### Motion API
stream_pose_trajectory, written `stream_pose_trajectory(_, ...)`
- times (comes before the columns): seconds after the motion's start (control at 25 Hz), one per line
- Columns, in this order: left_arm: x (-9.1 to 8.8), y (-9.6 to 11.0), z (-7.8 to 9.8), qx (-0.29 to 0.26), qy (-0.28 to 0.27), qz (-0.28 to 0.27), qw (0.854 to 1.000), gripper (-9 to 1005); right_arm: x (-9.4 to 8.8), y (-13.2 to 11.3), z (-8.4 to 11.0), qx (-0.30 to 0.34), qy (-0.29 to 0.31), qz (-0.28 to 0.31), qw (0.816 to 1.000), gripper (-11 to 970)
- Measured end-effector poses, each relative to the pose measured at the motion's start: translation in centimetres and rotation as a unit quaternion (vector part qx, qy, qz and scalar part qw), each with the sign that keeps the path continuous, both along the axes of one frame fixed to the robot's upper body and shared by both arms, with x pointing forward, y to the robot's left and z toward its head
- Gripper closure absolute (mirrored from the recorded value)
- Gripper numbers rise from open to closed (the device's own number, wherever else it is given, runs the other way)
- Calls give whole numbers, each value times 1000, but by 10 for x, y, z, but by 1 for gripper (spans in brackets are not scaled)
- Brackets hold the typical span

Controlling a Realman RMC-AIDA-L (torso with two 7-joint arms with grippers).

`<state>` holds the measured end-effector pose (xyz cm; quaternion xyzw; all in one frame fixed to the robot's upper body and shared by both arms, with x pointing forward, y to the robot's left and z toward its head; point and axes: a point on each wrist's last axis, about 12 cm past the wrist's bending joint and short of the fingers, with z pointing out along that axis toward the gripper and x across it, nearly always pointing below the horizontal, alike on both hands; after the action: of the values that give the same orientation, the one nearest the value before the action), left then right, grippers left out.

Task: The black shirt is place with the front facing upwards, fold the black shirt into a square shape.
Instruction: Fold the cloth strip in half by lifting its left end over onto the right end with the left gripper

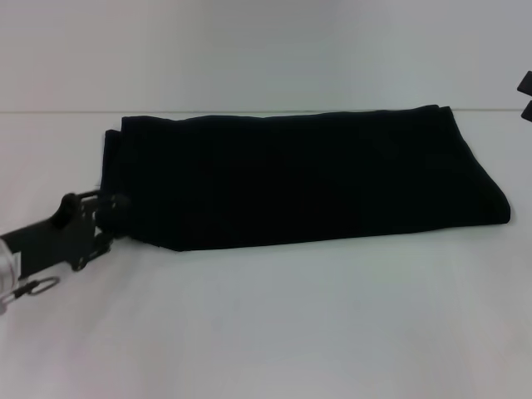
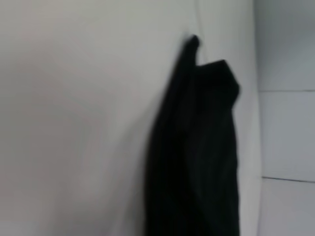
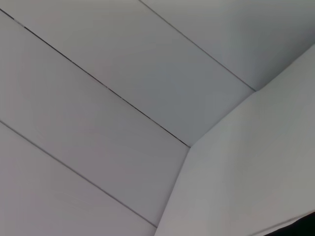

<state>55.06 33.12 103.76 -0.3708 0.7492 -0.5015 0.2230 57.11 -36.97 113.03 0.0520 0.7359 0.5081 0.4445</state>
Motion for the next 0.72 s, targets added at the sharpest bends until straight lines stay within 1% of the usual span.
stream_pose_trajectory(0.08, -6, 3, -4, 3, 13, 3, 1000, 467, -1, -1, -1, 0, 1, -1, 1000, 44)
stream_pose_trajectory(0.24, -9, 6, -8, 15, 33, -2, 999, 466, -1, -1, -1, 0, 1, -2, 1000, 44)
stream_pose_trajectory(0.56, 7, 1, -5, 43, 34, 0, 998, 467, -2, -3, -2, 0, 3, -4, 1000, 44)
stream_pose_trajectory(0.72, 10, -1, -7, 51, 40, 3, 998, 467, -3, -3, -2, 0, 3, -4, 1000, 44)
